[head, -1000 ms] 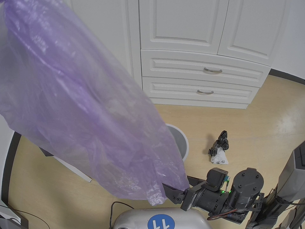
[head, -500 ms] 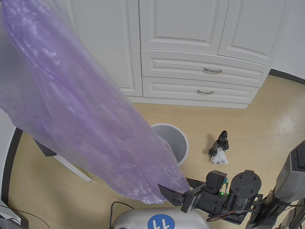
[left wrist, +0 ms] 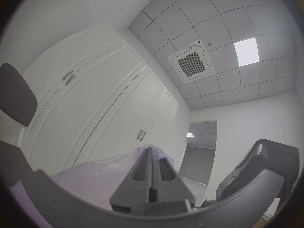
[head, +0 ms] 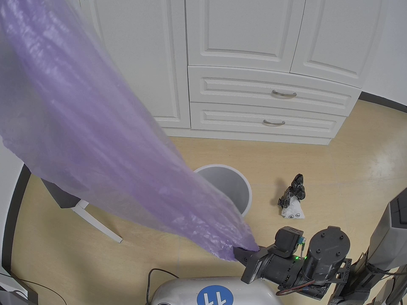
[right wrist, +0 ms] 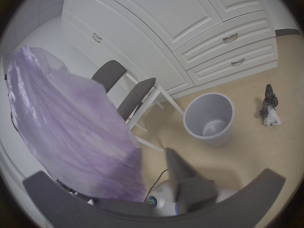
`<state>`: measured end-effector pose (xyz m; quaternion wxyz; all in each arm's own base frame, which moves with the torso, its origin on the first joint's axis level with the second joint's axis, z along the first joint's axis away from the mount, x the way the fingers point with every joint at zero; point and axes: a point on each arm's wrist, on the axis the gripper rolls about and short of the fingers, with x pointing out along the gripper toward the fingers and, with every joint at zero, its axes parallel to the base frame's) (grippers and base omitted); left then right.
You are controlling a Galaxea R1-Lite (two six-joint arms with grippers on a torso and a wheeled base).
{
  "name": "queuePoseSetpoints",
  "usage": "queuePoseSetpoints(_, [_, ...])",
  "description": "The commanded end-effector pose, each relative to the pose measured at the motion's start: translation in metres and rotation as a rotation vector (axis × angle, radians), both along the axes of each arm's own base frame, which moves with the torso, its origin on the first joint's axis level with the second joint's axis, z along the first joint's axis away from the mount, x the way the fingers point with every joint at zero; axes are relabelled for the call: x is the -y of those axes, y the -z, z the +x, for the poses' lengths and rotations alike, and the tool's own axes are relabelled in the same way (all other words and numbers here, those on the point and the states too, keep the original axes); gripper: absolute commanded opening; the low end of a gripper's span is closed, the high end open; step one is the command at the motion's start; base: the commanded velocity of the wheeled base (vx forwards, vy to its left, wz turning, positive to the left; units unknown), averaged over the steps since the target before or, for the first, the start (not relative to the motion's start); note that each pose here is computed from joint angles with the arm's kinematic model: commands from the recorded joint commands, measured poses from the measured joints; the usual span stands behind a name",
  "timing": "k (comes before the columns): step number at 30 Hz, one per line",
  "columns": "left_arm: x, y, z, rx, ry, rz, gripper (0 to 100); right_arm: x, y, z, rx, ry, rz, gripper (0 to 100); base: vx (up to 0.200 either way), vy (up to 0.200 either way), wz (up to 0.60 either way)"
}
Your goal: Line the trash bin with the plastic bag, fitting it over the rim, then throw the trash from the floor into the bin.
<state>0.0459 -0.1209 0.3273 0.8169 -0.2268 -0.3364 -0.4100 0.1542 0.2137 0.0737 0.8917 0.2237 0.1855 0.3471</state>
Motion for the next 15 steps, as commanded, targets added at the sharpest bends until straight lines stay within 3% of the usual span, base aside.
queuePoseSetpoints(1, [0.002, 0.002, 0.001, -0.004, 0.0, 0.01, 0, 0.0, -0.006, 0.0, 0.021, -0.002, 0.028, 0, 0.0, 0.0, 0.0])
queuePoseSetpoints(5, [0.005, 0.004, 0.002, -0.009, -0.001, 0.023, 0, 0.002, -0.012, -0.001, 0.037, -0.001, 0.043, 0, 0.0, 0.0, 0.0])
queuePoseSetpoints(10, [0.009, 0.013, 0.003, -0.027, -0.005, 0.065, 0, 0.013, -0.043, -0.007, 0.129, 0.009, 0.119, 0, 0.0, 0.0, 0.0])
queuePoseSetpoints(15, [0.009, 0.02, 0.006, -0.039, -0.021, 0.094, 0, 0.023, -0.057, -0.008, 0.223, 0.025, 0.107, 0, 0.0, 0.0, 0.0])
